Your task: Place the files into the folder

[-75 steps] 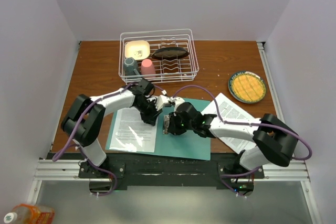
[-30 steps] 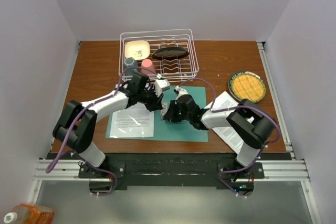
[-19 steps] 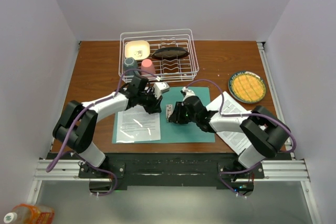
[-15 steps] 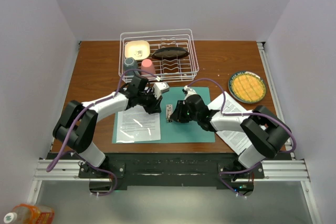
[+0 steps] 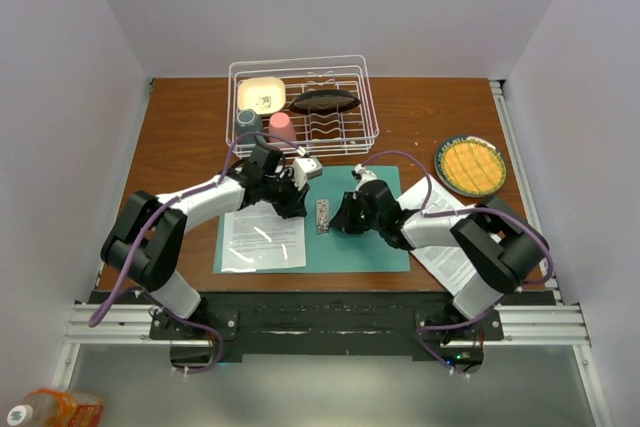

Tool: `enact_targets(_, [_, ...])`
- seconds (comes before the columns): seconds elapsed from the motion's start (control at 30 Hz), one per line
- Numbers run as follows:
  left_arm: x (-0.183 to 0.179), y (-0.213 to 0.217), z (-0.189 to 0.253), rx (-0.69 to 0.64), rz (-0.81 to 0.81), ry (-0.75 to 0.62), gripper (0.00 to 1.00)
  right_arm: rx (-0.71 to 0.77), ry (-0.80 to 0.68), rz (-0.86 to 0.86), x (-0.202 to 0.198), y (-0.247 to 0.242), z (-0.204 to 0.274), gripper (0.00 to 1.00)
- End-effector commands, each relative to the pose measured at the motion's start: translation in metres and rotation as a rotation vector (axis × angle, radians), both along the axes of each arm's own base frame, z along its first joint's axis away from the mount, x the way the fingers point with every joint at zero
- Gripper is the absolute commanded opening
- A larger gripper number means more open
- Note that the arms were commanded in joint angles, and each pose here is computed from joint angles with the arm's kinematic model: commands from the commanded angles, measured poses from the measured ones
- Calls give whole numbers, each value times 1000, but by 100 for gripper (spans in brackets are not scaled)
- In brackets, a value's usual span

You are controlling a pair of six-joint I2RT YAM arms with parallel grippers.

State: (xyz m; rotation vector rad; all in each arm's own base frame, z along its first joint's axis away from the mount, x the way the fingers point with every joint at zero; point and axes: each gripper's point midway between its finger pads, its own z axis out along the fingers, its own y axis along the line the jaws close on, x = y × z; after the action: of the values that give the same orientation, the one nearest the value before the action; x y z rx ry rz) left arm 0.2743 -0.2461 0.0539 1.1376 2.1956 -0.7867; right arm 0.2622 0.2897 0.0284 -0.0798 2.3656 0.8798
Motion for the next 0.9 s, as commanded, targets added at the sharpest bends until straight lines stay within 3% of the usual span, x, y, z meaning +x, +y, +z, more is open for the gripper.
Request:
enact_targets(0.0, [-6,-4,7,-32,-25,27,17,26,6,27,-2,6,-9,17])
enact_targets(0.07, [-7,-4,5,-25,-36,31,17,29,16,25,-1,8,-14,18])
enact_targets(0.2, [-21,-2,0,-11,-83,94,6,30,29,14,0,9,-22,19])
enact_targets(0.3, [-28,-3,0,-9,-111,86,5,20,43,-5,-1,5,-30,20])
enact_targets(0.5, [-43,-15,-1,24,-173,54,9,-25,64,-60,-3,-9,-45,16])
enact_targets(0.63, [-39,-19,-7,27,-153,51,9,-57,73,-118,-4,-20,-54,3])
enact_targets(0.8, [-23,-18,-11,43,-87,11,12,-73,90,-135,-10,-28,-64,0])
enact_targets(0.87, [-22,-18,-9,41,-72,8,17,-73,97,-133,-12,-28,-67,0])
